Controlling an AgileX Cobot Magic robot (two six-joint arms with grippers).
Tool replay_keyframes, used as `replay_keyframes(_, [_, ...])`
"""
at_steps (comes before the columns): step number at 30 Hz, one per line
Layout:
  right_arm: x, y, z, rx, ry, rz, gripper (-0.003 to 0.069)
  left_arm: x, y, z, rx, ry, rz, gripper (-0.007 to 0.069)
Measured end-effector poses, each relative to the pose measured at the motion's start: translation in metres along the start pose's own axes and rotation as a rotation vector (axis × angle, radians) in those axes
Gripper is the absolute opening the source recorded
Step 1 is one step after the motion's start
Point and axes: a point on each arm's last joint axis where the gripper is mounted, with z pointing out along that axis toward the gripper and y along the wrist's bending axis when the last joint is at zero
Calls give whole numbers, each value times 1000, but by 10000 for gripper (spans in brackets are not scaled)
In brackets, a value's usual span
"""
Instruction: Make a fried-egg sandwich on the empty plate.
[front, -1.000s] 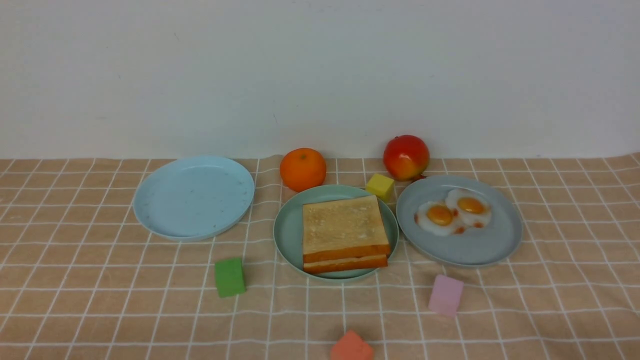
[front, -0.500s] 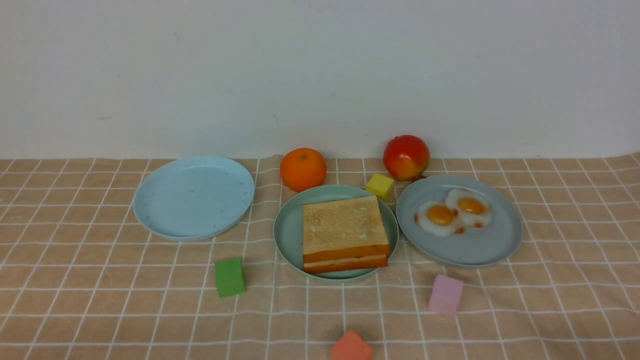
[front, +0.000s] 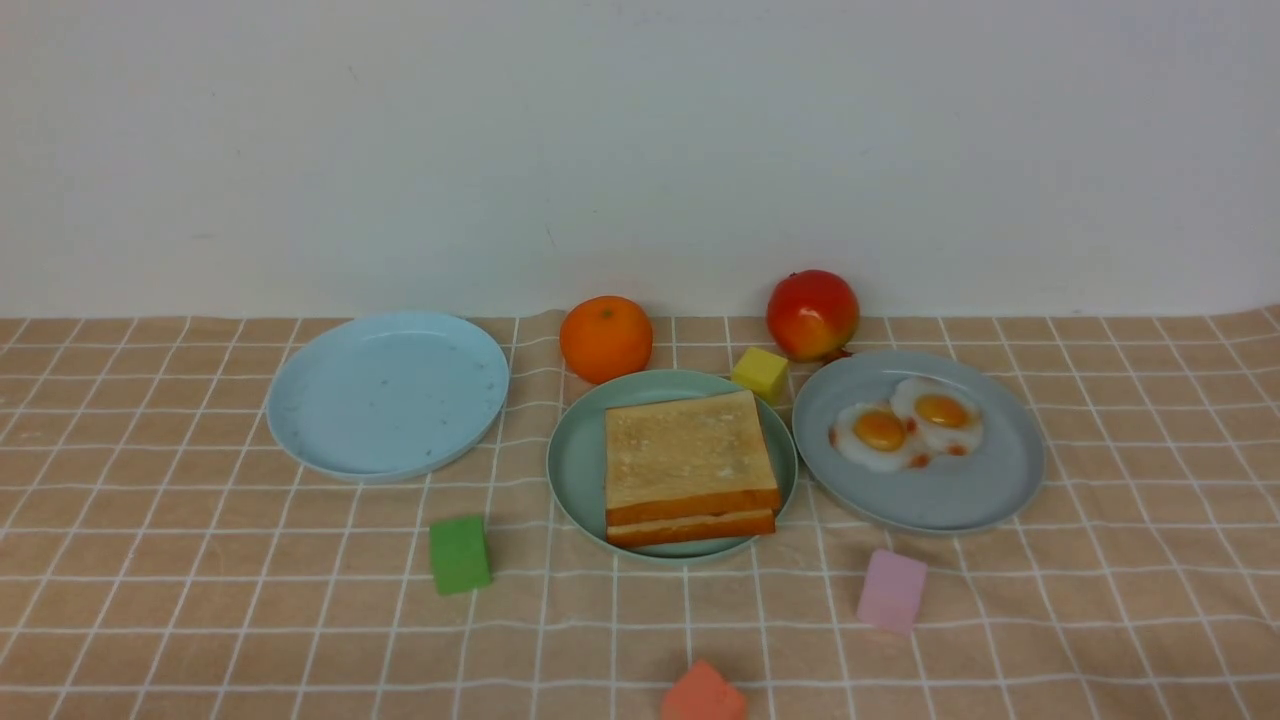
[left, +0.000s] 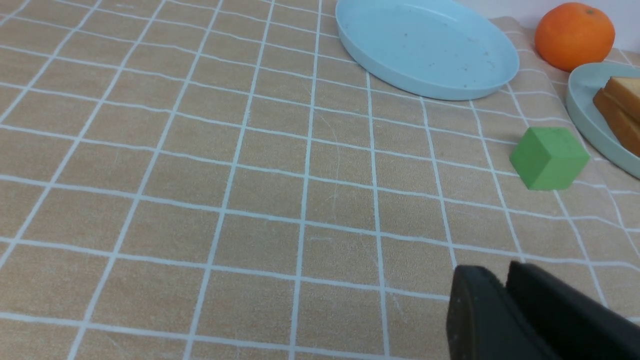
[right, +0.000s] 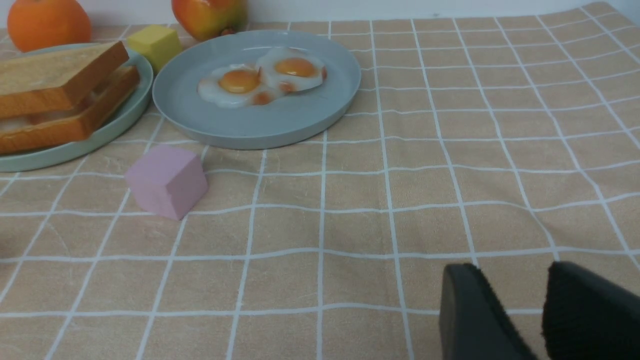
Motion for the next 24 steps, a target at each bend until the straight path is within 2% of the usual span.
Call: replay_keyframes(24, [0,0,0,0,0,0,239,0,0,0,0,0,-1,115])
